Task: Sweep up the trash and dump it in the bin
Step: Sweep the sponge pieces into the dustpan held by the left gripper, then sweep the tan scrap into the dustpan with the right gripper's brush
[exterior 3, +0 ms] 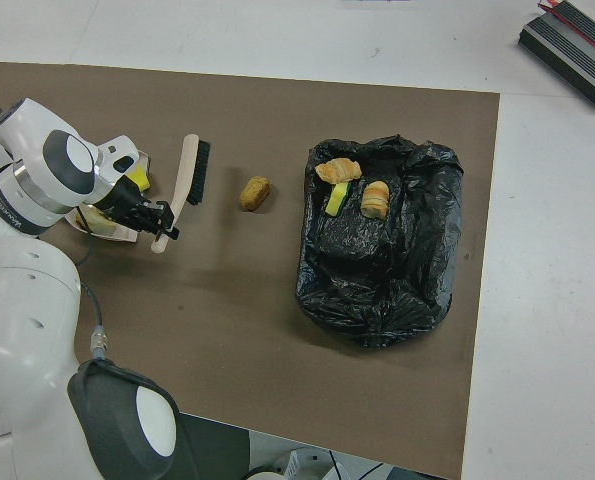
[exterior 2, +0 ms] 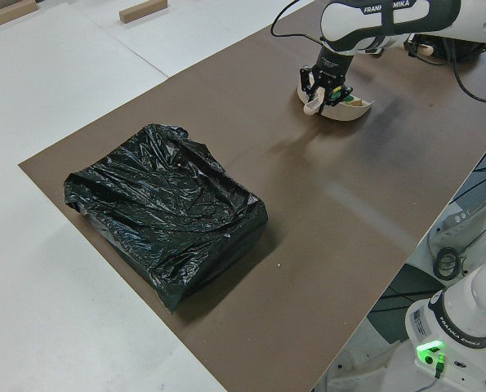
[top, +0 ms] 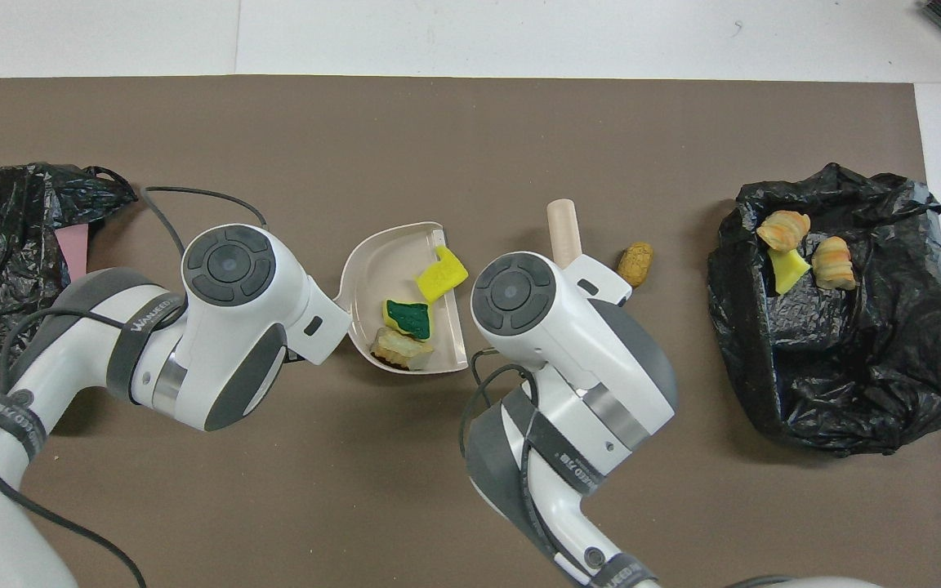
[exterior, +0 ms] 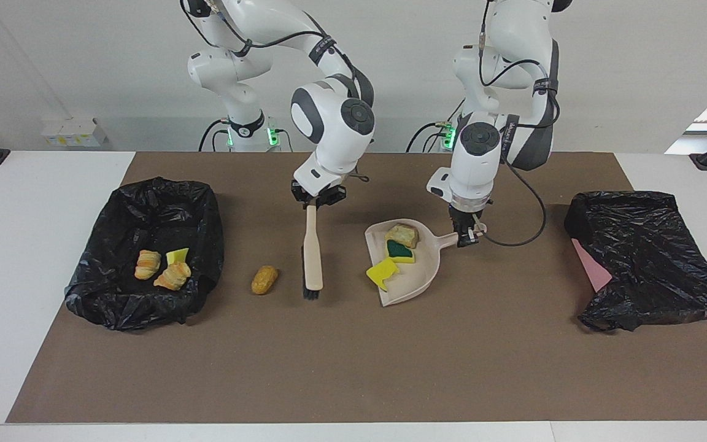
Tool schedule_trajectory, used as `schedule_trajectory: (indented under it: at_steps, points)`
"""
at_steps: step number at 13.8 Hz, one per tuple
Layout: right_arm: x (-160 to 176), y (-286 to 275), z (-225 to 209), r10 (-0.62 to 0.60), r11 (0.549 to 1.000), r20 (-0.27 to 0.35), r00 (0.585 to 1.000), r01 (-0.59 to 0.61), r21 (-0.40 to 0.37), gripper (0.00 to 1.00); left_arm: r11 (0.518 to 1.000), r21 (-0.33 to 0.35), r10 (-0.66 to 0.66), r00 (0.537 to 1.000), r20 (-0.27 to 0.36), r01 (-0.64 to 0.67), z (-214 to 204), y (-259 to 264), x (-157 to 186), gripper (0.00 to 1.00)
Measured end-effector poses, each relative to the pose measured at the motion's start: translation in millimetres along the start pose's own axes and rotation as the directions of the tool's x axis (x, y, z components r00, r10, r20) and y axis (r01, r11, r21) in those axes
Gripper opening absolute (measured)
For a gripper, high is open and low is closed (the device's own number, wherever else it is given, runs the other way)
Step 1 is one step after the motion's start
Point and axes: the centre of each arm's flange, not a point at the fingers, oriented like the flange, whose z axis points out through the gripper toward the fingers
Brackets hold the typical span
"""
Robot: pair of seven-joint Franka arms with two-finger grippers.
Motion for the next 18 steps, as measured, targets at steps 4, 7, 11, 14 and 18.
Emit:
schedule_trajectory:
  at_steps: [4, 7, 11, 14, 18]
  points:
    - [26, 67, 19, 0.113, 0.994, 0.062, 0.992, -0.113, -0.011, 0.26, 1.000, -0.010, -0.029, 0.999, -0.014, 0.029, -1, 6, 10, 0.31]
    - [32, 92, 36, 0.133, 0.991, 0.079, 0.988, -0.131, -0.036, 0.26, 0.998, -0.029, -0.054, 0.998, -0.037, 0.052, -1, 8, 12, 0.31]
    - [26, 104, 69, 0.095, 0.995, 0.059, 0.994, -0.095, -0.002, 0.26, 0.998, -0.032, -0.062, 0.997, -0.040, 0.061, -2, 13, 19, 0.31]
    - [17, 97, 79, 0.088, 0.994, 0.075, 0.993, -0.093, 0.060, 0.26, 0.998, -0.033, -0.064, 0.997, -0.042, 0.062, -2, 13, 20, 0.31]
    - [3, 47, 70, 0.040, 0.979, 0.085, 0.996, -0.056, 0.198, 0.26, 0.997, -0.034, -0.068, 0.997, -0.042, 0.067, -2, 20, 29, 0.31]
